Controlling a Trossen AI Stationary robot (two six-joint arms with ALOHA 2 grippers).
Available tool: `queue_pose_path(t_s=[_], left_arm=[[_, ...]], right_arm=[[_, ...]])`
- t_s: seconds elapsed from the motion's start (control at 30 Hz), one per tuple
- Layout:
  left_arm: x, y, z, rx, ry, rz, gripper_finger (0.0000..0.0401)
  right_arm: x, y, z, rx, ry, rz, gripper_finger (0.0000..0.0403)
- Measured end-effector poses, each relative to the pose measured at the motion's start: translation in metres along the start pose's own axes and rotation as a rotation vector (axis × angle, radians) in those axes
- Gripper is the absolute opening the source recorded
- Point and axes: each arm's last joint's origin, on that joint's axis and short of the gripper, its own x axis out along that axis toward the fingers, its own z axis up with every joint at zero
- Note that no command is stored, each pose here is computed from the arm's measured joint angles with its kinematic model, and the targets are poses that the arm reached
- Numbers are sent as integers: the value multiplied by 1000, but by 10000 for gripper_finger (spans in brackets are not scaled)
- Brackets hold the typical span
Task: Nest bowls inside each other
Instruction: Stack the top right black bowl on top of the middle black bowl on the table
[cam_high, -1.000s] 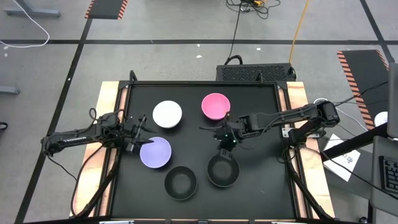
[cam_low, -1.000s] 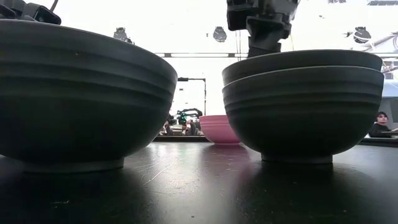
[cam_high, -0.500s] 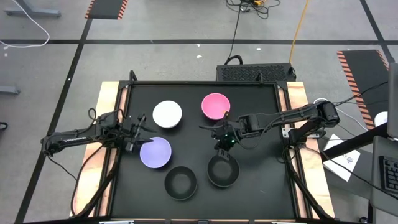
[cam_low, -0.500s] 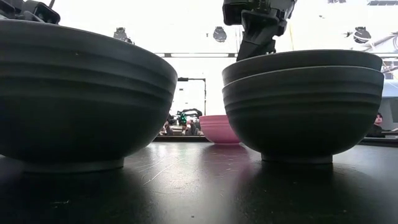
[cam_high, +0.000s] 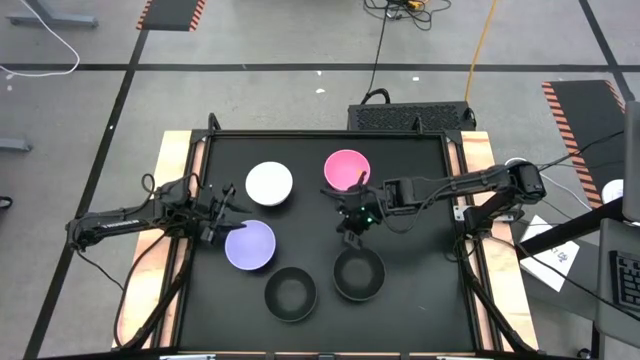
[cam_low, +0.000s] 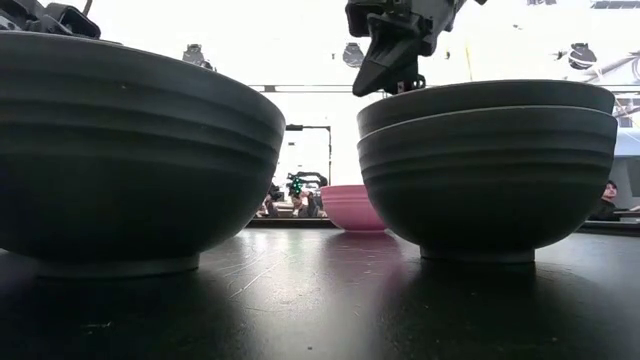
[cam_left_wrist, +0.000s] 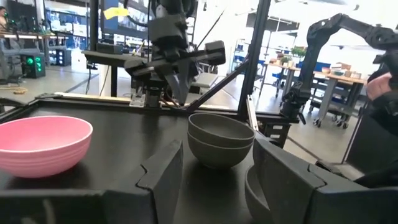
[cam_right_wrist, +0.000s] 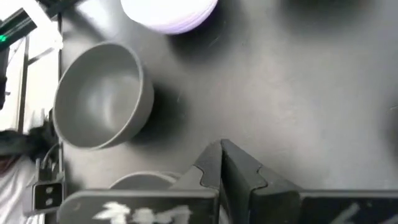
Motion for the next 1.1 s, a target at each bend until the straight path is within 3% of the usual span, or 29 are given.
queue_pose_path(t_s=[0.63,0.83,1.1], left_arm=[[0,0,0,59,-3,1,200],[0,0,0,73,-3,1,200],[0,0,0,86,-1,2,200]], right_arm=[[0,2,-9,-35,77,-20,0],[-1,2,-18,5,207,56,0],[-2,1,-26,-13,270,4,0]])
